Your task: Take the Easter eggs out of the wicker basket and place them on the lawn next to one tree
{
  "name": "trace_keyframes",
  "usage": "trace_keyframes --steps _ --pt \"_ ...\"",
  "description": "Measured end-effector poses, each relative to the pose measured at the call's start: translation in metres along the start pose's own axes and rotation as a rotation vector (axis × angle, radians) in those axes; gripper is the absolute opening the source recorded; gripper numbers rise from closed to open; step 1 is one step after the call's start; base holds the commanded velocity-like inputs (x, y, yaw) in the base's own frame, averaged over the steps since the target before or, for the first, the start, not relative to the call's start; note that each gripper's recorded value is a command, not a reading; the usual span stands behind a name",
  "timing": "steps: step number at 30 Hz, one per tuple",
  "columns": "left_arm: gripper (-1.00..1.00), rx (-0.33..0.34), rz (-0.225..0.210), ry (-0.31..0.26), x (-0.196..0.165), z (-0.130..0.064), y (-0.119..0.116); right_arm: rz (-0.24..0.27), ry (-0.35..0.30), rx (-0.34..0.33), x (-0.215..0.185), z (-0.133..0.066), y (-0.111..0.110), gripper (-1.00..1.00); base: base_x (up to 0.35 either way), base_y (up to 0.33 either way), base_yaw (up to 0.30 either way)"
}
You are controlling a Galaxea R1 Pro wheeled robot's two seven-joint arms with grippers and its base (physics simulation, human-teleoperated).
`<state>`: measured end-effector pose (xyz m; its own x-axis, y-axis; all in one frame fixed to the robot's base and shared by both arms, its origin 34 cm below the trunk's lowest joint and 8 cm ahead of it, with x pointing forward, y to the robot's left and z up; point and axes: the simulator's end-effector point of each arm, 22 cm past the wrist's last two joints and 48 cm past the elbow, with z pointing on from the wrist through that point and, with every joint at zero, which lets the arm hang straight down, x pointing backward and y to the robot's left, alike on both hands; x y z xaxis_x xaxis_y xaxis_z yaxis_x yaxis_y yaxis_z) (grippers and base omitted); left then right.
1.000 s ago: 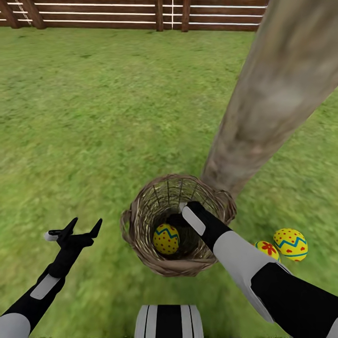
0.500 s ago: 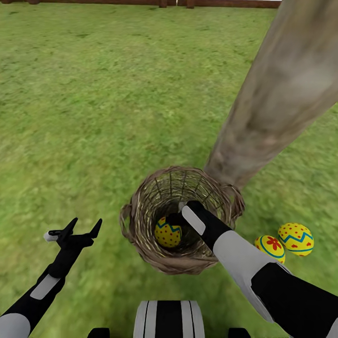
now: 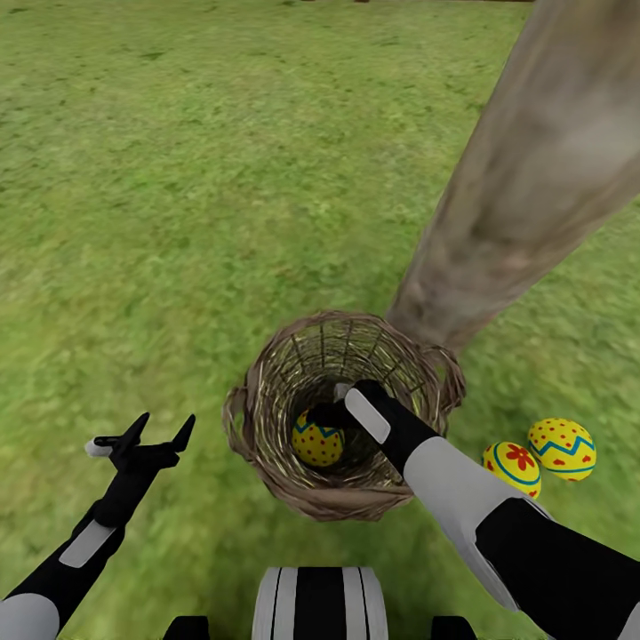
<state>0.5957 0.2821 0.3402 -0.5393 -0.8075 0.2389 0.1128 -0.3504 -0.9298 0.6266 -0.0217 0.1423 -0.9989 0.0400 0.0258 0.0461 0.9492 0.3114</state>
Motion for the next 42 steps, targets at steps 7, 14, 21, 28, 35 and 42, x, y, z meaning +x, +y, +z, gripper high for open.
trace_keyframes --steps 7,14,21,28,35,42 --pt "1.00 -0.024 -0.011 -0.004 0.000 -0.006 0.013 -0.007 -0.007 -0.015 -0.003 0.007 0.005 -1.00 0.000 0.000 0.000" --pt "1.00 -0.025 -0.015 -0.011 -0.001 -0.009 0.015 0.018 0.010 -0.038 0.001 0.010 0.008 -1.00 0.000 0.000 0.000" --pt "1.00 -0.021 -0.009 -0.014 -0.001 -0.010 0.015 0.051 0.029 -0.057 0.006 0.012 0.011 -1.00 0.000 0.000 0.000" --pt "1.00 -0.029 -0.011 -0.017 -0.001 -0.012 0.019 0.048 0.026 -0.062 0.005 0.014 0.012 -1.00 0.000 0.000 0.000" --pt "1.00 -0.025 -0.007 -0.018 -0.001 -0.012 0.015 0.068 0.036 -0.061 0.009 0.014 0.010 -1.00 0.000 0.000 0.000" --pt "1.00 -0.002 0.005 -0.008 0.000 -0.004 0.001 0.054 0.035 -0.032 0.010 0.004 0.004 -1.00 0.000 0.000 0.000"
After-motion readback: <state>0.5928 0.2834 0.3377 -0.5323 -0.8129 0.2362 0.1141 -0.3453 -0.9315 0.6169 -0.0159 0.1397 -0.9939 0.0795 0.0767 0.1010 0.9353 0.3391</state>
